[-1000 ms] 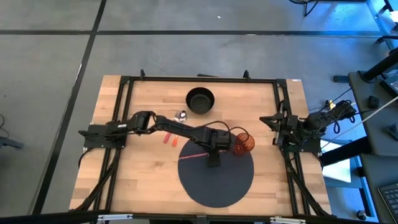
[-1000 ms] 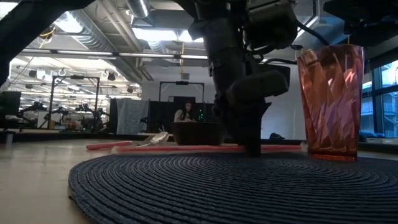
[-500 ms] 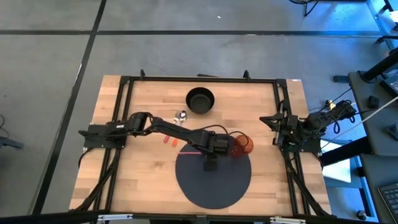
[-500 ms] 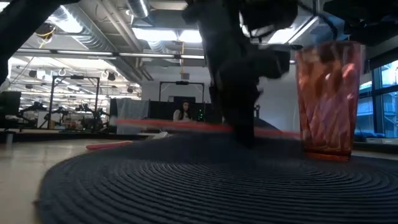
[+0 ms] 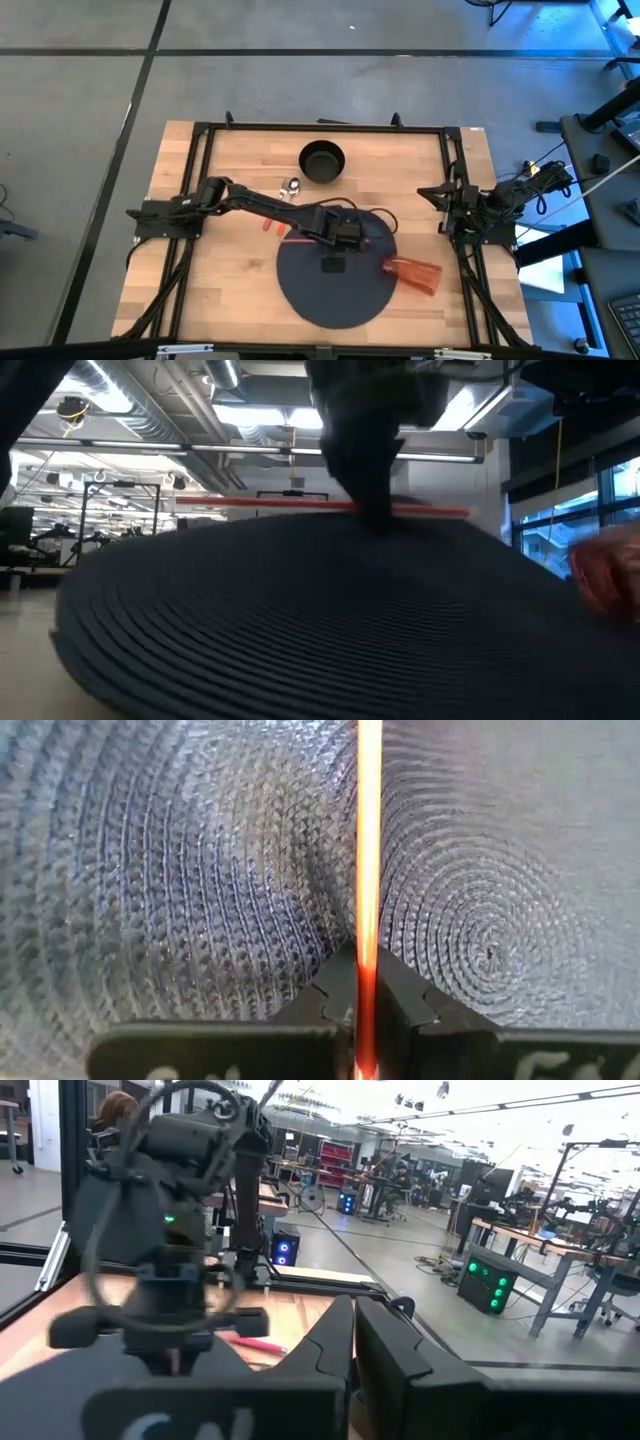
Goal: Pick & Place Utensil
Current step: Put the orange straw into the brown glass on the gray mat
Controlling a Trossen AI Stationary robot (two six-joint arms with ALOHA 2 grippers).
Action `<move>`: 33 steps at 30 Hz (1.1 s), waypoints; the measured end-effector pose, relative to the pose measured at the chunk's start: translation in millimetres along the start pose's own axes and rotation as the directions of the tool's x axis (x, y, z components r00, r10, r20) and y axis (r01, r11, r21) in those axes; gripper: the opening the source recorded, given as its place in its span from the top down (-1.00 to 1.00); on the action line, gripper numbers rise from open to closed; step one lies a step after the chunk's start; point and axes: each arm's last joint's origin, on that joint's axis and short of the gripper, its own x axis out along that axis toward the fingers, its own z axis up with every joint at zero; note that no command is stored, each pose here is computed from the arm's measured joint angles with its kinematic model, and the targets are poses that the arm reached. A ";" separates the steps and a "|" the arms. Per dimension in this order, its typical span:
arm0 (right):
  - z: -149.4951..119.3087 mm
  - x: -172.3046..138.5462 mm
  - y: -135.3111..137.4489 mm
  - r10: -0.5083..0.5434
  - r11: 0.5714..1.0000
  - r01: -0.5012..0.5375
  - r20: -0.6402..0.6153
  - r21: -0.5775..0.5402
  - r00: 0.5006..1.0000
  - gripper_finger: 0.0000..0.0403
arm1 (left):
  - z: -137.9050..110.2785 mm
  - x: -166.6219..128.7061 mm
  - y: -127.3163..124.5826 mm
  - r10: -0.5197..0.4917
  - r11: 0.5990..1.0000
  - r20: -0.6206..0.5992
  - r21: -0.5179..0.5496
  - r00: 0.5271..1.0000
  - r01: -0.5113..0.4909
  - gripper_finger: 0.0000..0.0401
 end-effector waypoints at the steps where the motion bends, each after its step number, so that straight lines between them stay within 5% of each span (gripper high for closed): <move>1: 0.0 0.0 0.0 0.000 1.000 0.000 0.000 0.000 1.000 0.92 | 0.8 1.6 3.4 0.005 1.000 0.000 -0.011 1.000 -0.005 0.95; 20: -0.3 0.0 0.1 0.001 1.000 0.000 -0.003 0.013 1.000 0.92 | -0.1 10.6 11.7 -0.008 0.999 -0.016 -0.046 1.000 0.007 0.91; 30: -0.3 0.0 -0.1 -0.004 1.000 0.004 -0.004 0.021 1.000 0.92 | -8.8 23.5 16.1 0.059 0.997 -0.057 -0.044 0.997 -0.061 0.59; 33: -1.1 -0.1 -2.4 -0.087 0.996 0.088 -0.027 0.021 0.996 0.92 | -11.5 28.5 16.8 0.060 0.996 -0.059 -0.055 0.996 -0.063 0.43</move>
